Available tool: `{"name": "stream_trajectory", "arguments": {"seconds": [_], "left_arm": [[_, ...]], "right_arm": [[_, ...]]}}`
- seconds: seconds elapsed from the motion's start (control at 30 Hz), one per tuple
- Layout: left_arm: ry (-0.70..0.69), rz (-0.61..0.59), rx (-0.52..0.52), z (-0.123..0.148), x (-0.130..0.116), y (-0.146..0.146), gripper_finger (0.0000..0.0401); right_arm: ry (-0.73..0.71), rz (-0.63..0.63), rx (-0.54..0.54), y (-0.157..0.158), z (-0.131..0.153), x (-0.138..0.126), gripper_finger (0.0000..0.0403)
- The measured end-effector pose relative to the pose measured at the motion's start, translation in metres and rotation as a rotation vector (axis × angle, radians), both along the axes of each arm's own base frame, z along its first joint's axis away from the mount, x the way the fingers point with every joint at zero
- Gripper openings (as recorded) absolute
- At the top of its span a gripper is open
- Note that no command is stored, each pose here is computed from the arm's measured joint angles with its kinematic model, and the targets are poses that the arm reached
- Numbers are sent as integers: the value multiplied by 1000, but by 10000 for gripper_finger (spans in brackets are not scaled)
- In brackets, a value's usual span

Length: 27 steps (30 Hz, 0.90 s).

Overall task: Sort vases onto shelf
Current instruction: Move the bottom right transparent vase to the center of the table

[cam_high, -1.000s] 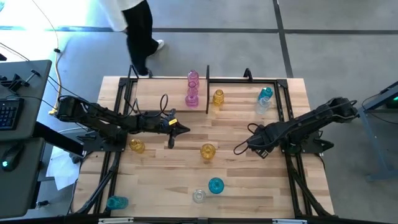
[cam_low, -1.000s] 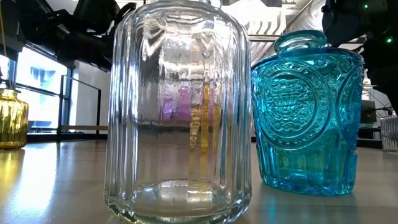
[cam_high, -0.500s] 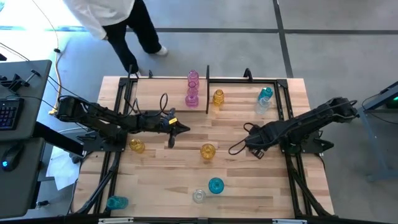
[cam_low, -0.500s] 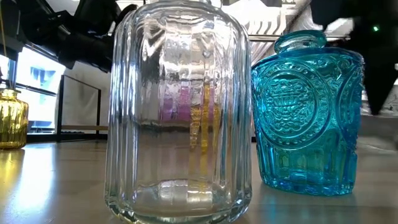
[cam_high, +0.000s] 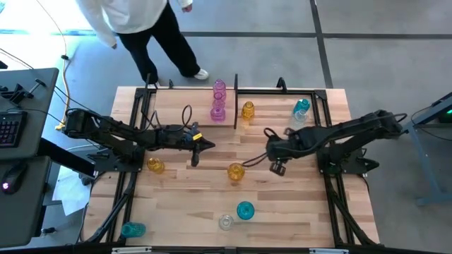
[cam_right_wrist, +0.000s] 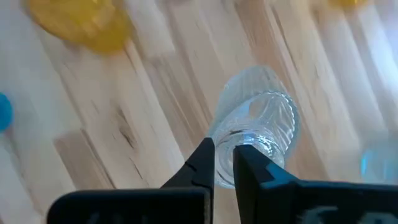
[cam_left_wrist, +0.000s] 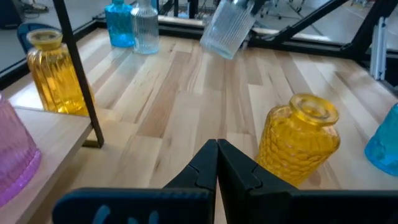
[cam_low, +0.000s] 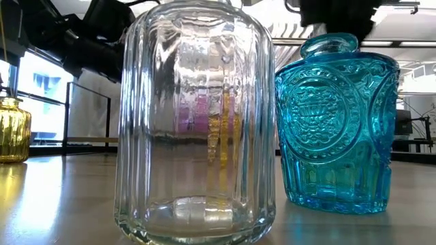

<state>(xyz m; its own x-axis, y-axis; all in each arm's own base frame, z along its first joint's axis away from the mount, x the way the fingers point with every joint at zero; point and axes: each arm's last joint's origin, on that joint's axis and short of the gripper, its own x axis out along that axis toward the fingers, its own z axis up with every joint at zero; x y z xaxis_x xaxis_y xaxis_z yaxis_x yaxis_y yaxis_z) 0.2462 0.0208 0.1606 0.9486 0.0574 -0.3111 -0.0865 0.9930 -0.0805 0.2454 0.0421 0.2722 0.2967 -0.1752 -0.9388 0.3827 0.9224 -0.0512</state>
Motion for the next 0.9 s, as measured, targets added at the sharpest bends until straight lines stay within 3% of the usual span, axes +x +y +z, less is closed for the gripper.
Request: {"name": "stream_trajectory", "arguments": {"seconds": [0.33, 0.63, 0.9], "left_arm": [[116, -1, -19, -10, -5, 3, 0], [63, 3, -46, -23, -28, 3, 0], [33, 0, -69, -27, -49, 0, 0]], "right_arm": [[16, 298, -93, -2, 8, 88, 8], [93, 578, -107, -16, -11, 167, 7], [213, 680, -72, -35, -41, 199, 7]]}}
